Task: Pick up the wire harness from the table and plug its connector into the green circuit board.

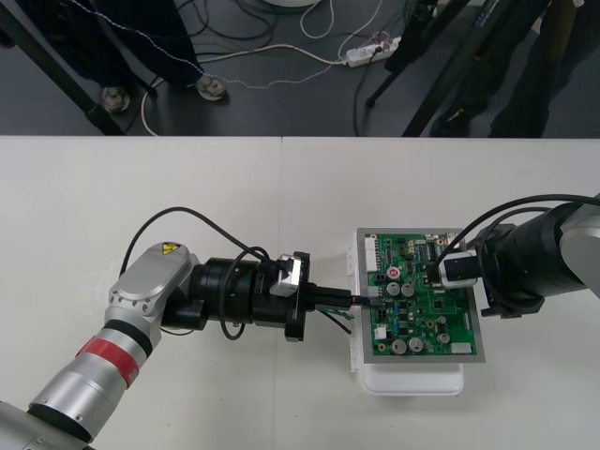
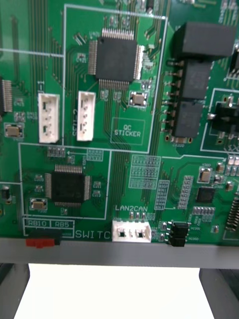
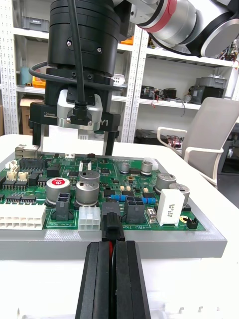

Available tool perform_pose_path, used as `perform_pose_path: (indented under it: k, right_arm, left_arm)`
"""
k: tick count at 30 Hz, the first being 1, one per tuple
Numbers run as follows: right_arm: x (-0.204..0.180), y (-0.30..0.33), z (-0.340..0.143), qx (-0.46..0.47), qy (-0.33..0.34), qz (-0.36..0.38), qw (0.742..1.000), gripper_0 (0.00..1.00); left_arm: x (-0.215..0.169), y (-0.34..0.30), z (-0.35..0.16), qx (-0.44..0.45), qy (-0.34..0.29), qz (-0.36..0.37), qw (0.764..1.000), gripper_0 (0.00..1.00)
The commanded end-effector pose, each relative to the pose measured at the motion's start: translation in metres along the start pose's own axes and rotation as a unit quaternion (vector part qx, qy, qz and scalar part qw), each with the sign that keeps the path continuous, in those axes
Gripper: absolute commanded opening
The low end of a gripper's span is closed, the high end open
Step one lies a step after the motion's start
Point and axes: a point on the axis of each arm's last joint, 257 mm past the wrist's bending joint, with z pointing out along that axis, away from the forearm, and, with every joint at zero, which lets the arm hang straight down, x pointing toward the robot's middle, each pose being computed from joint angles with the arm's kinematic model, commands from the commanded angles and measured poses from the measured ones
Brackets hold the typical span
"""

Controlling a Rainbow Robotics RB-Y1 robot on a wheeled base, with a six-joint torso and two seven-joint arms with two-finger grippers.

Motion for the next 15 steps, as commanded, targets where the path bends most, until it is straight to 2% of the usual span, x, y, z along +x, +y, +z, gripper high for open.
perform_pose_path:
  k: [1,15]
  right_arm:
    - [-0.009,0.0,0.001,0.004,-0.008,-0.018,1.0,1.0]
    - [-0.021,0.002,0.0,0.003,-0.024,-0.029,0.999,1.0]
  left_arm:
    - [-0.019,0.008,0.024,0.004,-0.02,0.03,0.999,0.0]
    - [-0.016,0.007,0.025,0.005,-0.015,0.046,0.999,0.0]
